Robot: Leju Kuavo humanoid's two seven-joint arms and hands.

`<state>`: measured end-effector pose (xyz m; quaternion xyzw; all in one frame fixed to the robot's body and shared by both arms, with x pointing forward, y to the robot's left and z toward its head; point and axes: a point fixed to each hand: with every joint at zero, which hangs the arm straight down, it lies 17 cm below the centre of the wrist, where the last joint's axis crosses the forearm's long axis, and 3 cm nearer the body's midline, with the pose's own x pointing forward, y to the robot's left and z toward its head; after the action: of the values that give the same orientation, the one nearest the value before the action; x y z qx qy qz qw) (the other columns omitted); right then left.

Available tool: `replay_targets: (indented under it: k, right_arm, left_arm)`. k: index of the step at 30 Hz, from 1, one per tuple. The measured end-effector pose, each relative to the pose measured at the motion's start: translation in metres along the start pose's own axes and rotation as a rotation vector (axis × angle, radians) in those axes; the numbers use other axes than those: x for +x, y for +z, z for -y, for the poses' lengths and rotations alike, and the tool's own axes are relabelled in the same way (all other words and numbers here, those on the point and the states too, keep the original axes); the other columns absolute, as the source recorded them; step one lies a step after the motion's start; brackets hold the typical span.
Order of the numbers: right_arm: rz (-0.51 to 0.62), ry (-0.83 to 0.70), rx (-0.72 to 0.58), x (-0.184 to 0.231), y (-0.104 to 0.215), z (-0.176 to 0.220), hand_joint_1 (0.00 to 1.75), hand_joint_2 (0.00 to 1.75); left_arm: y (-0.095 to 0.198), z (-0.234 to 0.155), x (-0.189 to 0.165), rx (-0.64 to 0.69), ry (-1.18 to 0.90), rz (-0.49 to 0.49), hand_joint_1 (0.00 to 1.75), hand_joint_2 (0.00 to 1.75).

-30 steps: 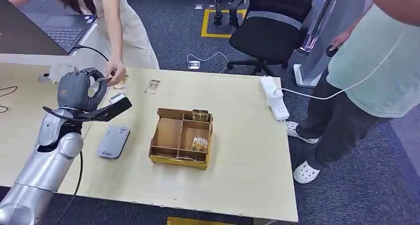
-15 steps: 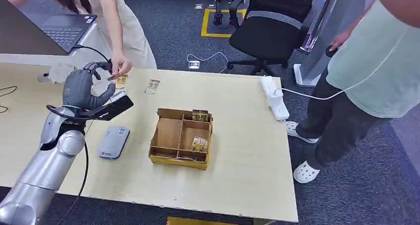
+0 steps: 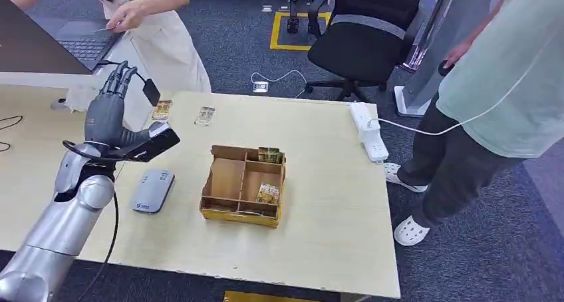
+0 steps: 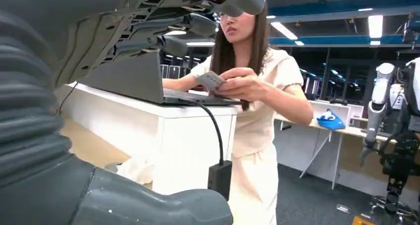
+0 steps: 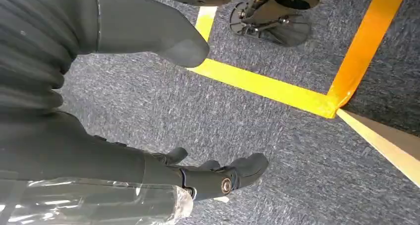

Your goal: Pass the card to the sensor for recognition and then transmit it.

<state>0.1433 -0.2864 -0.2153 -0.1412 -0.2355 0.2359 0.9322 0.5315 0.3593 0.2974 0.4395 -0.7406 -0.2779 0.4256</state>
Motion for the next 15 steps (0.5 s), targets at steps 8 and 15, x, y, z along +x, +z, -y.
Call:
replay_targets:
  k: [8,15]
  right_arm:
    - [-0.01,-0.013,-0.002,-0.002,0.001,-0.002,0.0,0.0]
    - [-0.039,-0.03,-0.013,-0.022,0.005,-0.002,0.0,0.0]
  left_arm:
    - [0.005,0.018,-0.005,-0.126,0.057,-0.029,0.0,1.75]
    - [0.064,0.055,0.05,-0.54,0.044,0.263,0.0,1.75]
